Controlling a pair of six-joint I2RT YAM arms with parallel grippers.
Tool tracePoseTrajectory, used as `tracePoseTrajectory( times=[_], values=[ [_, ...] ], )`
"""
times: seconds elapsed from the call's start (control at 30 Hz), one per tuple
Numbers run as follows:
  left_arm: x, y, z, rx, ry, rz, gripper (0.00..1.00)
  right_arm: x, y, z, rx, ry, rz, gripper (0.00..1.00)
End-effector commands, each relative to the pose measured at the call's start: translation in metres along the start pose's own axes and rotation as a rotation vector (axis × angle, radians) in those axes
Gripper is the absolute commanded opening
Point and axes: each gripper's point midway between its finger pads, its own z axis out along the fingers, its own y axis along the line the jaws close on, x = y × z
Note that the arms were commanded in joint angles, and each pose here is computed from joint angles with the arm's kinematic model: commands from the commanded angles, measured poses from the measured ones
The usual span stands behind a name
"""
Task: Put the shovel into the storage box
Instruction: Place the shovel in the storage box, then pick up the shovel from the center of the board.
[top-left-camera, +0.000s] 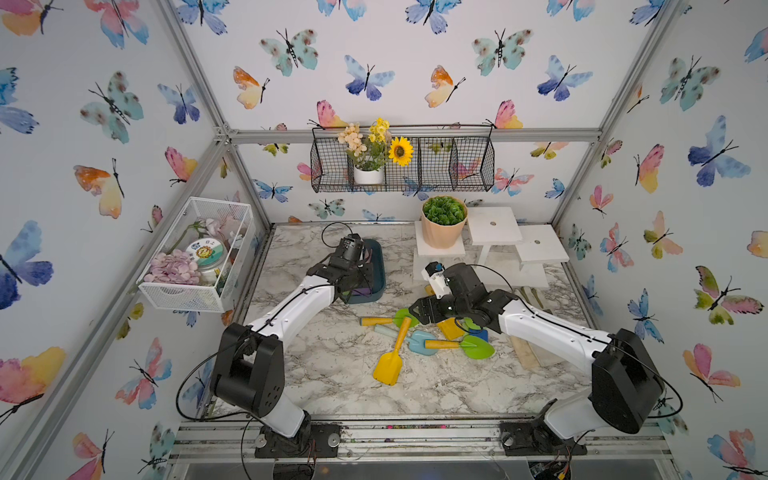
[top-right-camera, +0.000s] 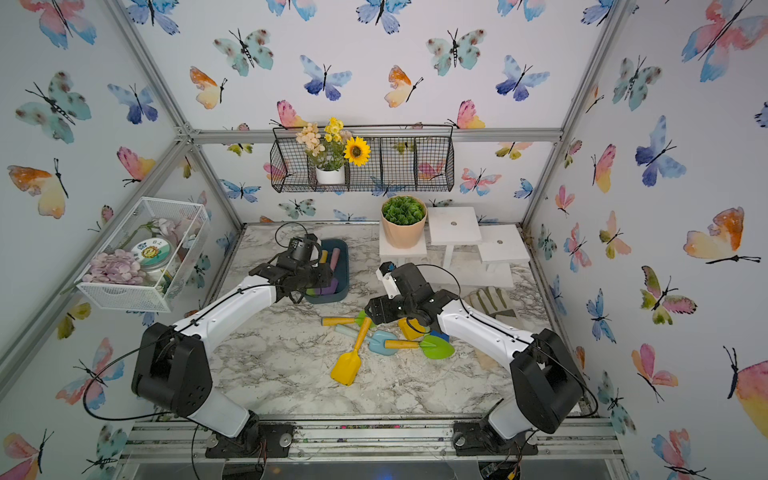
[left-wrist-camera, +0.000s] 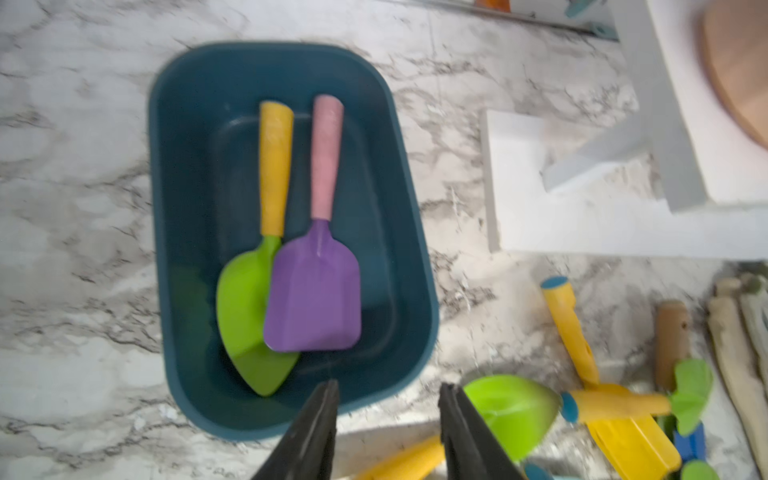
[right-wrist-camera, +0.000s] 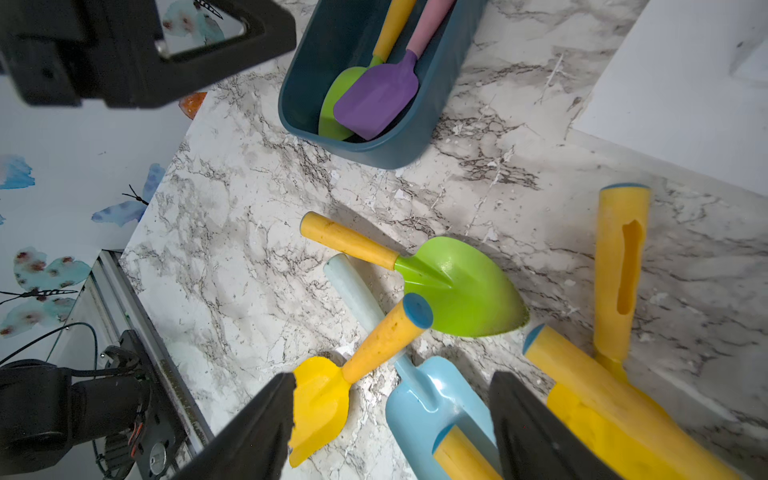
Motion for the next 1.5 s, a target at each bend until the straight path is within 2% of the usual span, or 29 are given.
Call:
tracePoseTrajectory(
  times=[0.0, 0.43, 0.8, 1.2, 1.47],
  values=[
    [0.029, -0.026, -0.010, 0.068, 0.035, 0.063, 0.49, 0.017, -0.007, -0.010, 0.042, 0.028, 0.000, 0.78],
    [0.111, -0.051, -0.010, 0.138, 0.144, 0.094, 0.49, 0.061, -0.022, -0.024, 0.075, 0.080, 0.068, 0.78],
    [0.164, -0.068, -0.006, 0.176, 0.226, 0.149, 0.49, 0.075, -0.029, -0.027, 0.103, 0.098, 0.070, 0.79],
    [0.194, -0.065, 0.016, 0.144, 0.280, 0.176, 0.48, 0.077, -0.034, -0.024, 0.122, 0.098, 0.073, 0.79],
    [0.200, -0.063, 0.026, 0.112, 0.285, 0.205, 0.44, 0.078, -0.037, -0.023, 0.134, 0.093, 0.078, 0.79]
  ],
)
